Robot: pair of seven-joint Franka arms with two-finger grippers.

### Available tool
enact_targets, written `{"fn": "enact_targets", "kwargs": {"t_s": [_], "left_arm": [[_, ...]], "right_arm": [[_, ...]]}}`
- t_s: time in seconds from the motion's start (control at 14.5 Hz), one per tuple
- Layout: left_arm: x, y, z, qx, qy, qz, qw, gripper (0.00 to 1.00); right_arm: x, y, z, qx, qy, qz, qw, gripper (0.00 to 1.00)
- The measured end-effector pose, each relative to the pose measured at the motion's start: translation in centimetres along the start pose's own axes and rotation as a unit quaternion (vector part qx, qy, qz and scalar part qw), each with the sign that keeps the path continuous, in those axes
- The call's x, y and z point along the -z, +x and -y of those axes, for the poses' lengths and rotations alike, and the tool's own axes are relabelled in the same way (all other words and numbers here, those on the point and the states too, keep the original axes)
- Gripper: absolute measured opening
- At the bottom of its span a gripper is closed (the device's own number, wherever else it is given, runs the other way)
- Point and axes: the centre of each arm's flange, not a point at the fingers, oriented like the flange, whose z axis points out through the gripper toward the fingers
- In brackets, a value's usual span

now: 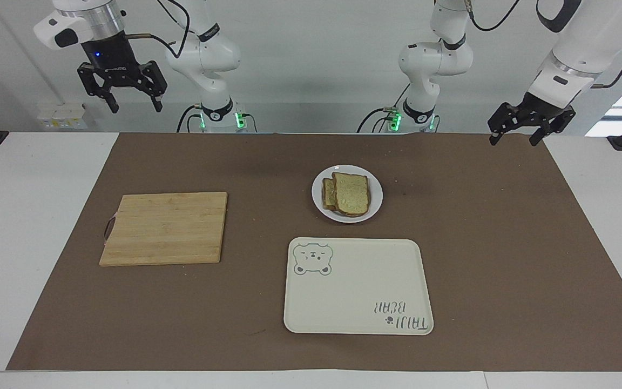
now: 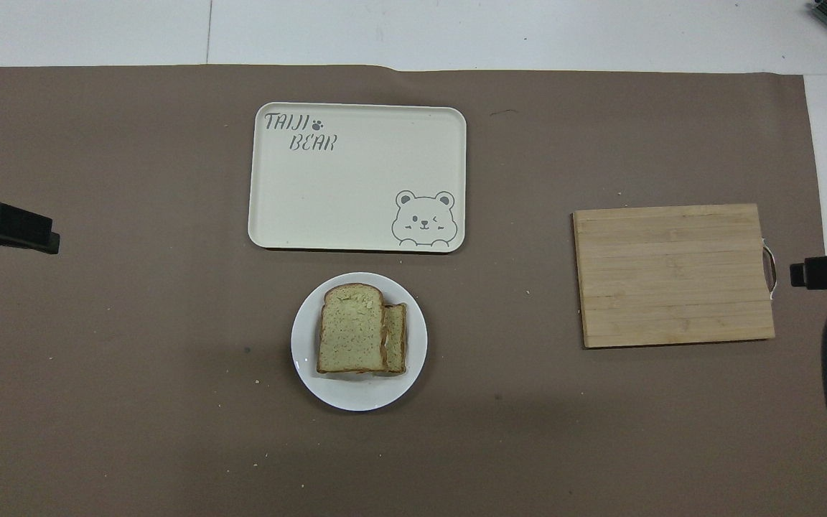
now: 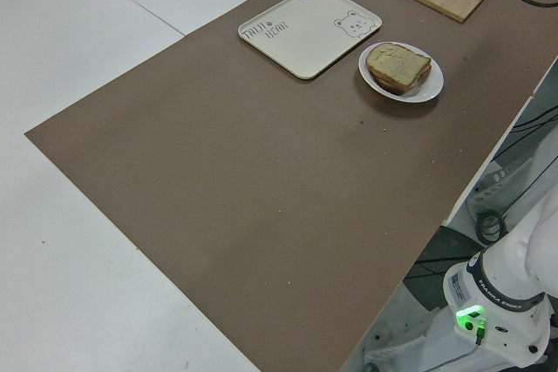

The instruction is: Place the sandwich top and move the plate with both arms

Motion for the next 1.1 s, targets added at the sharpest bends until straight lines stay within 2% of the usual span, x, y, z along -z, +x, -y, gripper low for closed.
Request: {"fn": "enact_targets", "kwargs": {"t_s": [0.41,0.76,1.1], "left_arm": [[-0.2,-0.1,-0.7,-0.005,-0.007,0.004,1.0,1.0],[-4.6,-0.2,-2.3,-0.007,-0.075,0.053,0.996,1.0],[-9.9,-0.3,-3.6,0.009,-0.152,0.09,0.984,1.0]], "right_arm": [[0.0,0.0,0.0,0.0,0.0,0.0,1.0,1.0],[0.0,0.0,0.0,0.0,0.0,0.0,1.0,1.0],[0.0,0.0,0.0,0.0,0.0,0.0,1.0,1.0]]}}
